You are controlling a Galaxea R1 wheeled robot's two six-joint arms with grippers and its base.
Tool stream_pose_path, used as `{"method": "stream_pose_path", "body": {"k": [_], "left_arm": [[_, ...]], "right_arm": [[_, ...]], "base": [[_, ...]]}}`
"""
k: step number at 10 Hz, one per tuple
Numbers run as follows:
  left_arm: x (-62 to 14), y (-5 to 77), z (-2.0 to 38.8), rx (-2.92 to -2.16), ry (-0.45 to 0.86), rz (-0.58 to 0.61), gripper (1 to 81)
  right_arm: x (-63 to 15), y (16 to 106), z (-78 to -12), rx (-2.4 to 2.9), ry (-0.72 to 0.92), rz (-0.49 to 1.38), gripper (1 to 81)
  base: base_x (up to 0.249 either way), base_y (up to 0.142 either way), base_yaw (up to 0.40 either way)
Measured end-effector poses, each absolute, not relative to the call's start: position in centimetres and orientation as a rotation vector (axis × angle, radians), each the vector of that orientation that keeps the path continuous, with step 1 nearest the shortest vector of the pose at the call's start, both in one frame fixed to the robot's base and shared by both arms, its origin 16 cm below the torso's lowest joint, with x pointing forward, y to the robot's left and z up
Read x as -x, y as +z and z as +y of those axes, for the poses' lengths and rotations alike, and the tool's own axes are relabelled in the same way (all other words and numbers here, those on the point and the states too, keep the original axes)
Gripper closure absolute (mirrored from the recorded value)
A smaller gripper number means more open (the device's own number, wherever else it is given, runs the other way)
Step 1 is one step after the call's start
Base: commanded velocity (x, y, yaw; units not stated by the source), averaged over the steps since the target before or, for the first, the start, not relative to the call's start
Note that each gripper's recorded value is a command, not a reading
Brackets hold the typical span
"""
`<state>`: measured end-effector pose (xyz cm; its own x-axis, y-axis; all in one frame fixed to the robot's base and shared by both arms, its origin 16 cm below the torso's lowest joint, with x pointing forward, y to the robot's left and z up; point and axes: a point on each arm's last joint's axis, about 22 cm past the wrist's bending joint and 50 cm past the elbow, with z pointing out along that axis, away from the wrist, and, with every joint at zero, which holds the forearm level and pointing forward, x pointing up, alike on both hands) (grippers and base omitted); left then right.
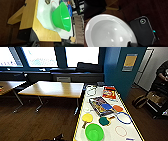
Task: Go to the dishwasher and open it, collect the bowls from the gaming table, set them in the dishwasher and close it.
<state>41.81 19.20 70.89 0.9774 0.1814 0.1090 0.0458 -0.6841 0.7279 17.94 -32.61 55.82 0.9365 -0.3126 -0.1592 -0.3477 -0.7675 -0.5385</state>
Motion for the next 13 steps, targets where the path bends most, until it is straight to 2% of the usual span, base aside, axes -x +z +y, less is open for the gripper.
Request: {"method": "stream_pose_path", "body": {"k": [2,4,7,10,13], "left_arm": [[-41.6,70.7,19.3,-2.318,0.170,0.230,1.0],[-43.3,71.8,19.0,-2.311,0.196,0.224,1.0],[-45.4,73.8,13.8,-2.250,0.211,0.148,1.0],[-47.7,73.2,12.4,-2.263,0.231,0.143,1.0],[-48.2,73.4,8.9,-2.235,0.202,0.144,1.0]], "right_arm": [[-18.0,55.8,-32.7,2.506,0.079,0.469,81.1],[-18.1,55.5,-32.4,2.506,0.079,0.469,81.1],[-18.1,55.4,-32.2,2.503,0.081,0.469,81.1],[-18.1,55.3,-32.1,2.502,0.082,0.469,81.1],[-18.1,55.3,-31.9,2.500,0.083,0.468,81.1]], "base": [[0.000,0.000,0.000],[0.000,0.000,0.000],[0.000,0.000,0.000],[0.000,0.000,0.000],[0.000,0.000,0.000]]}}
